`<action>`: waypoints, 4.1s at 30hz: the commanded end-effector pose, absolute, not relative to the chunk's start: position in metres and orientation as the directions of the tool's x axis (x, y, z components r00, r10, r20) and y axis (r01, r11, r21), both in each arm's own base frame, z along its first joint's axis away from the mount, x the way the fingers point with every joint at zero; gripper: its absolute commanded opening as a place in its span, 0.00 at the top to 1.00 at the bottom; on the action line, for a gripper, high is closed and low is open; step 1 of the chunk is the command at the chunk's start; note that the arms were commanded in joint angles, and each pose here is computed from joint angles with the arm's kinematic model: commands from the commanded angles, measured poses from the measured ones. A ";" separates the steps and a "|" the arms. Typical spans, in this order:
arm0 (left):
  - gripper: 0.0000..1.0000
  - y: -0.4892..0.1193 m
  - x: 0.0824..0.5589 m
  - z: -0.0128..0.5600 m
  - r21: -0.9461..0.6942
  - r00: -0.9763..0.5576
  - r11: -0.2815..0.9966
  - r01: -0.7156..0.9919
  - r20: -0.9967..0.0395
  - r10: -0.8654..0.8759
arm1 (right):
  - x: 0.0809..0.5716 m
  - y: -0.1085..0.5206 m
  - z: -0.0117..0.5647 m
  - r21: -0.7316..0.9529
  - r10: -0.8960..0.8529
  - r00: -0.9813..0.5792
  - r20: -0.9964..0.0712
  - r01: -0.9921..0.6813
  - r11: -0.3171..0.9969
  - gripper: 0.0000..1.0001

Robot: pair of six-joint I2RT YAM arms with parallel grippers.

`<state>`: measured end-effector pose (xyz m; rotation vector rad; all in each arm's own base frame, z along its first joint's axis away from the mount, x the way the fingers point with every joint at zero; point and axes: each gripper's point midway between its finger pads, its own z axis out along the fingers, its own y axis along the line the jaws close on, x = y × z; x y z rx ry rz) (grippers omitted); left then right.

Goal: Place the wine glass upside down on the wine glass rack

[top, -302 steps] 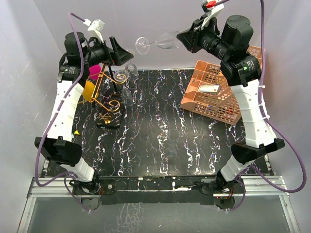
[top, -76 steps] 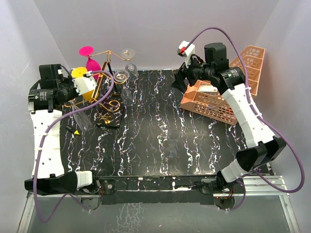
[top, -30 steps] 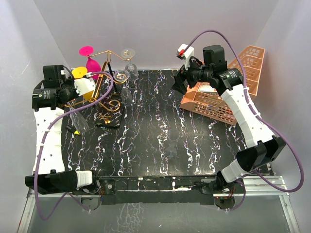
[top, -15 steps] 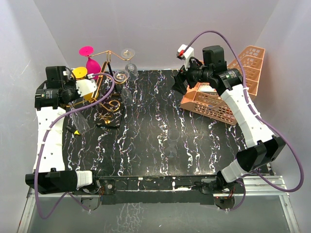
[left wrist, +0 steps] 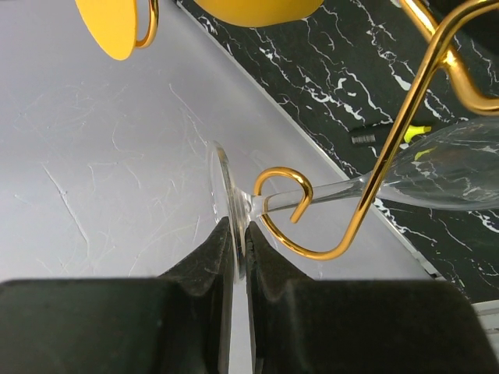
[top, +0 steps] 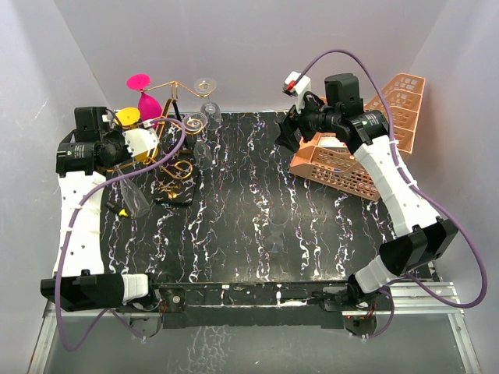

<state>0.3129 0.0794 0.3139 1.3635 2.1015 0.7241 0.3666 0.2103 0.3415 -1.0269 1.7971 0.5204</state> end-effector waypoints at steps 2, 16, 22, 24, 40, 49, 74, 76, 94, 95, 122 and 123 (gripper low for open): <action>0.96 0.067 0.308 0.314 0.667 -0.317 0.360 0.653 -0.191 0.929 | 0.368 0.212 0.366 -0.156 -0.391 -0.088 -0.916 -0.819 0.552 0.16; 0.92 0.064 0.300 0.301 0.635 -0.314 0.361 0.683 -0.192 0.930 | 0.369 0.211 0.364 -0.158 -0.393 -0.089 -0.915 -0.817 0.554 0.16; 0.88 0.060 0.298 0.302 0.629 -0.309 0.370 0.683 -0.210 0.928 | 0.369 0.211 0.363 -0.157 -0.393 -0.091 -0.915 -0.816 0.556 0.16; 0.87 0.060 0.297 0.302 0.629 -0.309 0.372 0.682 -0.214 0.927 | 0.369 0.211 0.363 -0.158 -0.393 -0.090 -0.915 -0.817 0.555 0.16; 0.79 0.057 0.295 0.309 0.631 -0.303 0.380 0.676 -0.232 0.924 | 0.369 0.210 0.363 -0.160 -0.394 -0.090 -0.915 -0.815 0.557 0.16; 0.73 0.057 0.294 0.311 0.633 -0.302 0.382 0.673 -0.236 0.924 | 0.369 0.210 0.362 -0.160 -0.394 -0.090 -0.915 -0.815 0.558 0.16; 0.58 0.047 0.295 0.330 0.648 -0.272 0.405 0.645 -0.301 0.914 | 0.368 0.208 0.362 -0.167 -0.400 -0.089 -0.912 -0.810 0.562 0.15; 0.55 0.043 0.295 0.331 0.642 -0.261 0.407 0.650 -0.315 0.913 | 0.368 0.208 0.362 -0.167 -0.401 -0.089 -0.912 -0.811 0.561 0.15; 0.20 0.021 0.336 0.416 0.597 -0.227 0.713 0.368 -0.686 0.691 | 0.279 0.215 0.335 -0.110 -0.518 -0.040 -0.855 -0.961 0.255 0.15; 0.16 0.024 0.339 0.421 0.587 -0.237 0.740 0.329 -0.707 0.666 | 0.269 0.216 0.330 -0.099 -0.529 -0.040 -0.848 -0.968 0.232 0.15; 0.03 0.005 0.387 0.420 0.381 -0.190 0.884 0.272 -0.879 0.438 | 0.213 0.234 0.254 0.012 -0.684 -0.139 -0.716 -0.982 0.188 0.41; 0.03 0.004 0.386 0.420 0.381 -0.189 0.883 0.275 -0.879 0.438 | 0.214 0.234 0.252 0.009 -0.691 -0.142 -0.709 -0.981 0.192 0.42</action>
